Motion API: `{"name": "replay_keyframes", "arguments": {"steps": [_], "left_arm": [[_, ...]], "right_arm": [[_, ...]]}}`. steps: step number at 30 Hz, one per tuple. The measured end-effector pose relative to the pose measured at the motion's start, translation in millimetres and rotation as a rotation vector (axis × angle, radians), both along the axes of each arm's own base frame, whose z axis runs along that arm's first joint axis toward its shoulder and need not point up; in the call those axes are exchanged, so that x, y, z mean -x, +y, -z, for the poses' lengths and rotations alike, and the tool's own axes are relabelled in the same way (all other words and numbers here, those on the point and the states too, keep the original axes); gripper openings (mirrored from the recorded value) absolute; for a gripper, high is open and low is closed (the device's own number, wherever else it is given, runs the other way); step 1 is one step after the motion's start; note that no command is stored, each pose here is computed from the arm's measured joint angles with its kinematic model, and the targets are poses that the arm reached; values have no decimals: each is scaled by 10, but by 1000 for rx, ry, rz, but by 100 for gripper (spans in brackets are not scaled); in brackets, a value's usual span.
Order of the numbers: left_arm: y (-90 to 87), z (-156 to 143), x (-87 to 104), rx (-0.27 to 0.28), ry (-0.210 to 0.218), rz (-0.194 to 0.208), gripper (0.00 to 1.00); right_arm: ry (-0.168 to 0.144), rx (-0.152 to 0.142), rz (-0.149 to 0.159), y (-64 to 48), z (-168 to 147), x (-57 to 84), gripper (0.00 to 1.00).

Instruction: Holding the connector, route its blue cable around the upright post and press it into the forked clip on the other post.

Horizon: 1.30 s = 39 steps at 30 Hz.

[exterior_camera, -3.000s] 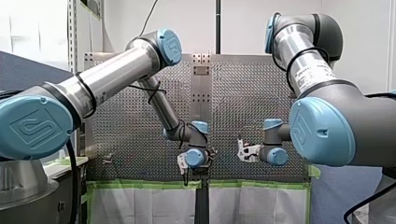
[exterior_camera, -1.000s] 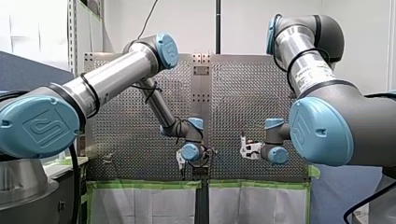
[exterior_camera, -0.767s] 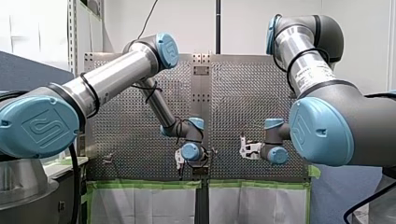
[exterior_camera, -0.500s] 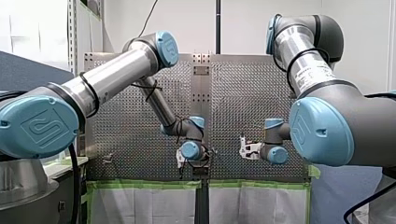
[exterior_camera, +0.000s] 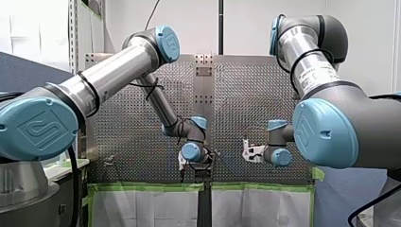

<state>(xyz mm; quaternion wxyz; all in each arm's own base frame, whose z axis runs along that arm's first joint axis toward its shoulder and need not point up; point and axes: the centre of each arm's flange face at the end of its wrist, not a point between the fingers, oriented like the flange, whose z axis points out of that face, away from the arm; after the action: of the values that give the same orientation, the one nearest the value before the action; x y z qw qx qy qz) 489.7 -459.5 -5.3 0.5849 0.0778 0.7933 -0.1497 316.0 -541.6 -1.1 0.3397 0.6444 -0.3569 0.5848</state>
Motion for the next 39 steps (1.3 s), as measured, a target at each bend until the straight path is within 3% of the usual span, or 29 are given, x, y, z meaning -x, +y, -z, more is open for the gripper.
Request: {"name": "replay_keyframes", "arguments": {"steps": [12, 24, 39], "left_arm": [[-96, -151, 68, 12, -29, 16, 100], [-170, -142, 186, 7, -25, 29, 100], [-187, -142, 203, 7, -25, 31, 100]], "right_arm": [[1, -4, -3, 5, 2, -1, 0], [-1, -5, 0, -4, 3, 14, 0], [-3, -5, -1, -8, 0, 19, 0]]}}
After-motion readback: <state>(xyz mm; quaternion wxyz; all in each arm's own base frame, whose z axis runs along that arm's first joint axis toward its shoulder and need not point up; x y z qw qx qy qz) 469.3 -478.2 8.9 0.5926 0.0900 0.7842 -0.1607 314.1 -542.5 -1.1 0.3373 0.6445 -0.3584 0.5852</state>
